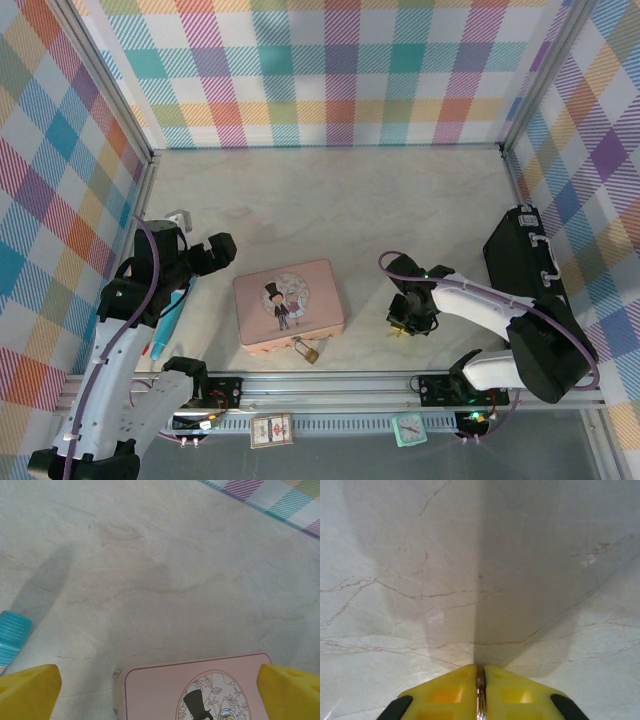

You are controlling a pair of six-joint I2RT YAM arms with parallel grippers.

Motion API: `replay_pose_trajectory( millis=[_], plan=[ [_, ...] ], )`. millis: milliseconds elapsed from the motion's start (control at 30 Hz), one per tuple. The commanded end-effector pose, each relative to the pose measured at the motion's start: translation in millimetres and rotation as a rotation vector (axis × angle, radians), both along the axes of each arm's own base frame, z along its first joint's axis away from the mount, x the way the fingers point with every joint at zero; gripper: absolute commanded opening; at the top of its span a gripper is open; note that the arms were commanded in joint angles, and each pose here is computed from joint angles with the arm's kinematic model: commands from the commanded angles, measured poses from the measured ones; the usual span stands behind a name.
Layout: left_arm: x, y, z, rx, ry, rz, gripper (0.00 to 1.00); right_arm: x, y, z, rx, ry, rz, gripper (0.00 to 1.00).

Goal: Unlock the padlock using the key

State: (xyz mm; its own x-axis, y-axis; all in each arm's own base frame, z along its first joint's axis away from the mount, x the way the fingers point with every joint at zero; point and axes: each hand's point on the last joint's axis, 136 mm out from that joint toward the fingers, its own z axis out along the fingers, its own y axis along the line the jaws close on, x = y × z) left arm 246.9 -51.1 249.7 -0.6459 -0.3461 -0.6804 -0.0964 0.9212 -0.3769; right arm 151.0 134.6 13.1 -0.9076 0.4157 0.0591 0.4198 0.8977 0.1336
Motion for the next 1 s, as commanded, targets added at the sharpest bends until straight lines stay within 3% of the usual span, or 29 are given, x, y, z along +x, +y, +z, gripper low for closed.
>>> replay_pose_trajectory(
  millis=[0, 967],
  plan=[
    [-2, -2, -5, 0.008, 0.015, -0.015, 1.0, -8, 0, -1, 0.009, 0.024, 0.0, 0.15],
    [-2, 0, -5, 0.019, 0.015, -0.005, 1.0, -28, -3, 1, 0.006, 0.076, -0.039, 0.19]
  ],
)
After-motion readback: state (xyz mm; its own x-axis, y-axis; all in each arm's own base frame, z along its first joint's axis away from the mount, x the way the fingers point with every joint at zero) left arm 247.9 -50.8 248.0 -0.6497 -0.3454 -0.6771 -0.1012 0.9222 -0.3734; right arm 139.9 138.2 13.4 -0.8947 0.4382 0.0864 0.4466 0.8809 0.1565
